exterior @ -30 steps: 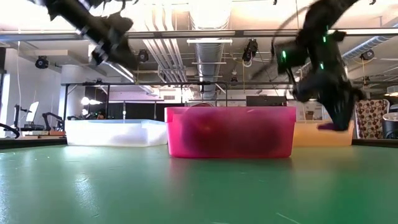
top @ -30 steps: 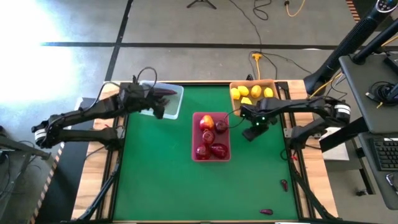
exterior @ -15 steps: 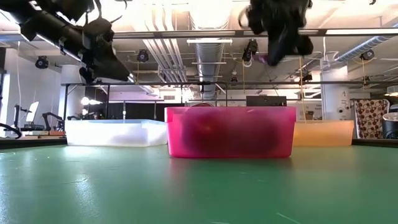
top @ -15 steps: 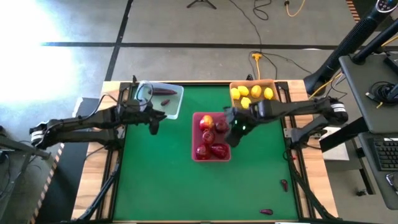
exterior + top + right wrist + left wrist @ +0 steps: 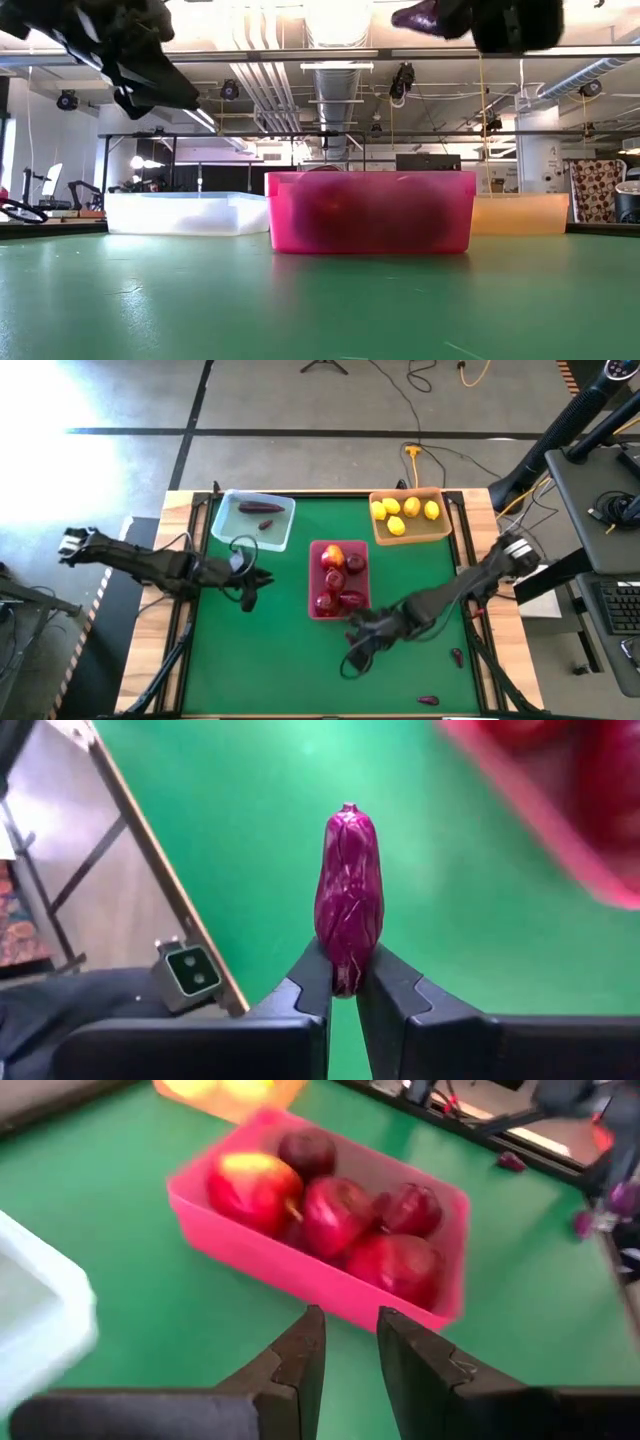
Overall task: Sort produce into baskets
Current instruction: Put the eggplant into the white bin
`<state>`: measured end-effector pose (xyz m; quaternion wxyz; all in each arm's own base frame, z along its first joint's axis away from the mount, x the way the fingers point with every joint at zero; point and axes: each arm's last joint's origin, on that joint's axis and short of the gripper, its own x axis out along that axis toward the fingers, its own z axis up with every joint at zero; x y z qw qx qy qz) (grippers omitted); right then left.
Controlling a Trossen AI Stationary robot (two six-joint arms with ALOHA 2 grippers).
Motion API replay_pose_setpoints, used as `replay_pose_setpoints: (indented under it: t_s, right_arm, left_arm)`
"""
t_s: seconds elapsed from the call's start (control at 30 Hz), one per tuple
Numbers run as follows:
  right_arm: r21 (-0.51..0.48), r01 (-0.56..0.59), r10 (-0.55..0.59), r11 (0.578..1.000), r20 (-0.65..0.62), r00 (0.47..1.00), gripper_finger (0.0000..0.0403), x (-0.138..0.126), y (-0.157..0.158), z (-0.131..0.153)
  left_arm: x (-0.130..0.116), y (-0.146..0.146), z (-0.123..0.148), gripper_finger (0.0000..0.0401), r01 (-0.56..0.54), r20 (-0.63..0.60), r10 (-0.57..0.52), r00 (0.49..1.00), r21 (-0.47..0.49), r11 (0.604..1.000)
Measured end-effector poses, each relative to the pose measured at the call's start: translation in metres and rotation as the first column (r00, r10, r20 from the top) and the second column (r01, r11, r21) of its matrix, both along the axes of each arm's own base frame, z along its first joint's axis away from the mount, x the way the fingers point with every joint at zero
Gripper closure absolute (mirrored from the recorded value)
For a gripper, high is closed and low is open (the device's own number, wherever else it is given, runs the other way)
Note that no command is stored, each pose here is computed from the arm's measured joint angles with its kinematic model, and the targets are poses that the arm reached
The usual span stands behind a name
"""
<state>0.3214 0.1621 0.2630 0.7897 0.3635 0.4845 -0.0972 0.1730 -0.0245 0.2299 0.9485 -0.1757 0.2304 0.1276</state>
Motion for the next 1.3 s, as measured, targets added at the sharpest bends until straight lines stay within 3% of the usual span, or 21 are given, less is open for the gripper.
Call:
replay_pose_setpoints:
  t_s: [0.17,0.33,0.47,0.53,0.63,0.73,0.87,1.0,1.3]
  right_arm:
    - [0.033,-0.112,0.114,0.993,-0.044,0.993,0.0360,0.019,0.029,-0.032]
    - [-0.021,-0.283,0.280,0.959,-0.072,0.957,0.0358,0.033,0.043,-0.057]
    - [-0.104,-0.387,0.383,0.916,-0.054,0.922,0.0363,0.038,0.045,-0.066]
    - [-0.177,-0.419,0.409,0.890,-0.094,0.908,0.0363,0.039,0.044,-0.082]
    - [-0.189,-0.418,0.395,0.888,-0.150,0.907,0.0362,0.045,0.041,-0.104]
    - [-0.174,-0.380,0.354,0.908,-0.166,0.921,0.0362,0.051,0.043,-0.115]
    - [-0.129,-0.250,0.223,0.960,-0.194,0.955,0.0362,0.056,0.048,-0.125]
    - [-0.104,-0.138,0.116,0.985,-0.199,0.973,0.0355,0.060,0.051,-0.126]
    - [-0.139,0.019,-0.045,0.990,-0.185,0.982,0.0262,0.066,0.048,-0.112]
  left_arm:
    - [-0.008,-0.021,-0.002,0.0323,-0.021,-0.001,0.021,1.000,-0.214,0.977]
    - [-0.017,-0.047,0.000,0.0323,0.064,0.020,-0.061,0.998,-0.303,0.951]
    - [-0.027,-0.067,0.011,0.0323,0.044,0.045,-0.024,0.999,-0.495,0.868]
    - [-0.032,-0.081,0.022,0.0323,0.043,0.112,0.018,0.994,-0.522,0.852]
    - [-0.041,-0.098,0.036,0.0323,0.084,0.173,0.000,0.985,-0.482,0.872]
    - [-0.047,-0.104,0.040,0.0323,0.073,0.124,-0.022,0.992,-0.420,0.905]
    - [-0.046,-0.105,0.042,0.0323,0.032,0.072,-0.005,0.997,-0.388,0.921]
    - [-0.041,-0.112,0.039,0.0323,0.081,0.072,-0.062,0.995,-0.310,0.947]
    - [-0.027,-0.148,0.023,0.0304,0.224,0.137,-0.200,0.970,-0.191,0.956]
